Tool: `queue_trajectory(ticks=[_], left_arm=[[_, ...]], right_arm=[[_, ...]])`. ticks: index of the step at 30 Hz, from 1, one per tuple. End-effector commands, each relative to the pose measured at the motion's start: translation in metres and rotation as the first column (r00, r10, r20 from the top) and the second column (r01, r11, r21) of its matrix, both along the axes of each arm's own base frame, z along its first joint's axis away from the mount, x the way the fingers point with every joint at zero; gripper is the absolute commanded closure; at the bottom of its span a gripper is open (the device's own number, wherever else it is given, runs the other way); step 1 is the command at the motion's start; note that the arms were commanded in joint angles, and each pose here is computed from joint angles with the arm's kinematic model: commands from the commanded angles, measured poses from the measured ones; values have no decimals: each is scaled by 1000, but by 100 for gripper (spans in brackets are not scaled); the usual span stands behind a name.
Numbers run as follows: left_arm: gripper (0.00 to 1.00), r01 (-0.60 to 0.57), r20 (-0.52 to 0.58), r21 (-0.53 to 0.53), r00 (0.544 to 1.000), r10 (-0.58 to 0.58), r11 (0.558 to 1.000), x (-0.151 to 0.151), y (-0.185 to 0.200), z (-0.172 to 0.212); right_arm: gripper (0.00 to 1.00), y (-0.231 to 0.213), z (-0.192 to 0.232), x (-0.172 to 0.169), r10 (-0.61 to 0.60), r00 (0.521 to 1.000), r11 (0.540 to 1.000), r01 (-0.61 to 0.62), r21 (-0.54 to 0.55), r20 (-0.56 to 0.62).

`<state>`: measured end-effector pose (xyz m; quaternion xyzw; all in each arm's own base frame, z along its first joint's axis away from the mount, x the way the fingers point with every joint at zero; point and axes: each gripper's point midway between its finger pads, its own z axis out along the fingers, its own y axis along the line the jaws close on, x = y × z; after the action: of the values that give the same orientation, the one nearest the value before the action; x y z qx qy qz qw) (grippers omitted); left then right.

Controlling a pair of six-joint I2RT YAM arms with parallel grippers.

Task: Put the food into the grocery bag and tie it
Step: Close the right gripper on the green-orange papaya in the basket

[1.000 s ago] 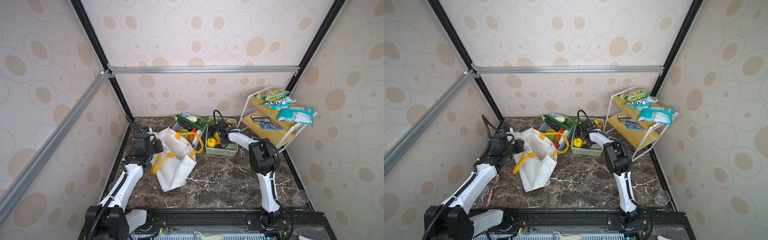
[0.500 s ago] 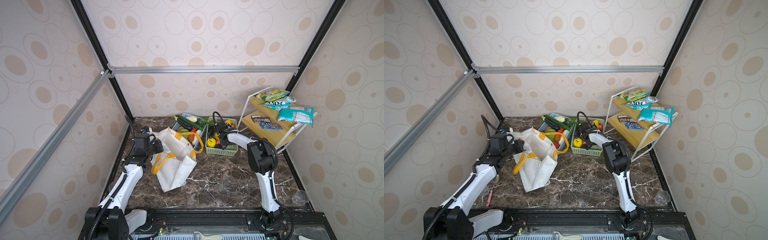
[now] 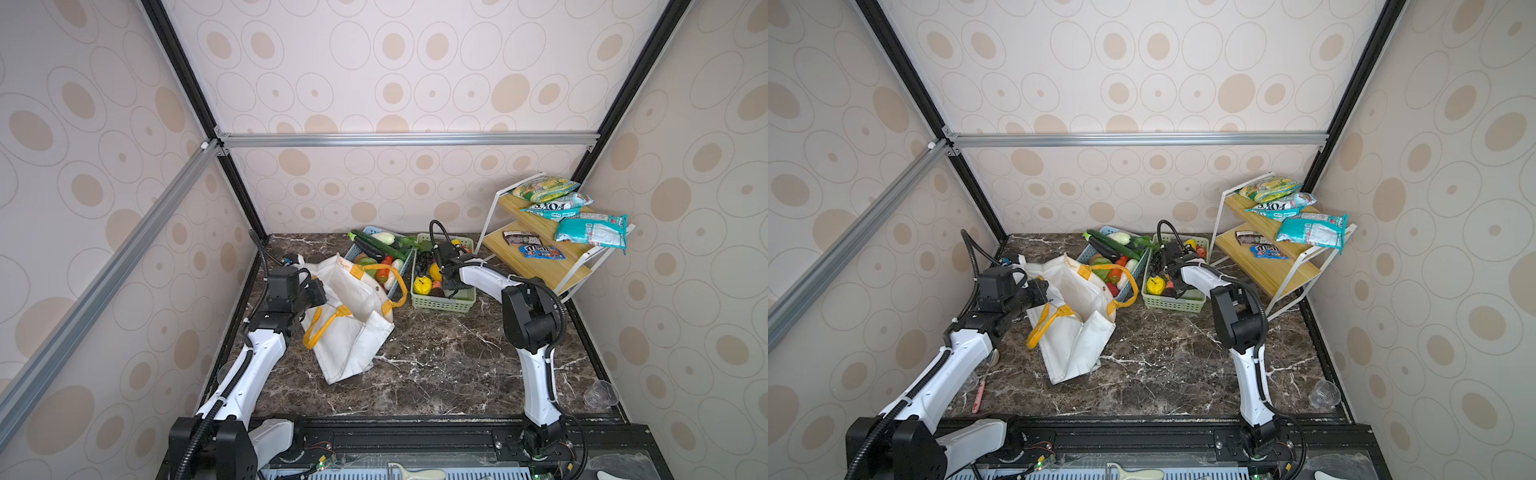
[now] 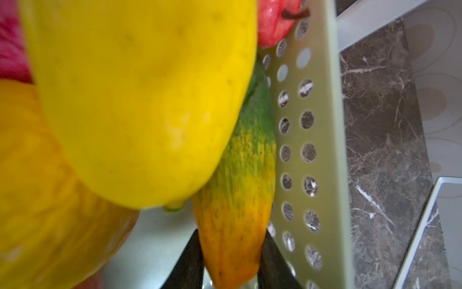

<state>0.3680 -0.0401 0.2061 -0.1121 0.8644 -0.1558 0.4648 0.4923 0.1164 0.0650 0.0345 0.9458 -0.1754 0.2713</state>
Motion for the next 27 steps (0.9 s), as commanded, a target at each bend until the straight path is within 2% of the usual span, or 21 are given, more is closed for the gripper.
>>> queue_trajectory(ticks=[1, 8, 15, 27], left_arm=[[100, 0, 89, -7, 996, 1, 1000, 6, 1, 26], [100, 1, 83, -6, 997, 0, 1000, 5, 1, 22], [100, -1, 72, 2, 997, 0, 1000, 5, 2, 18], [100, -1, 66, 2, 998, 1, 1000, 7, 2, 17]], right_arm=[[67, -1, 23, -3, 4, 999, 1000, -5, 22, 33], [62, -4, 22, 14, 32, 999, 997, -29, -66, 30], [53, -7, 6, 24, 41, 999, 992, -39, -116, 16], [47, -17, -10, 33, 19, 1000, 994, -19, -106, 1]])
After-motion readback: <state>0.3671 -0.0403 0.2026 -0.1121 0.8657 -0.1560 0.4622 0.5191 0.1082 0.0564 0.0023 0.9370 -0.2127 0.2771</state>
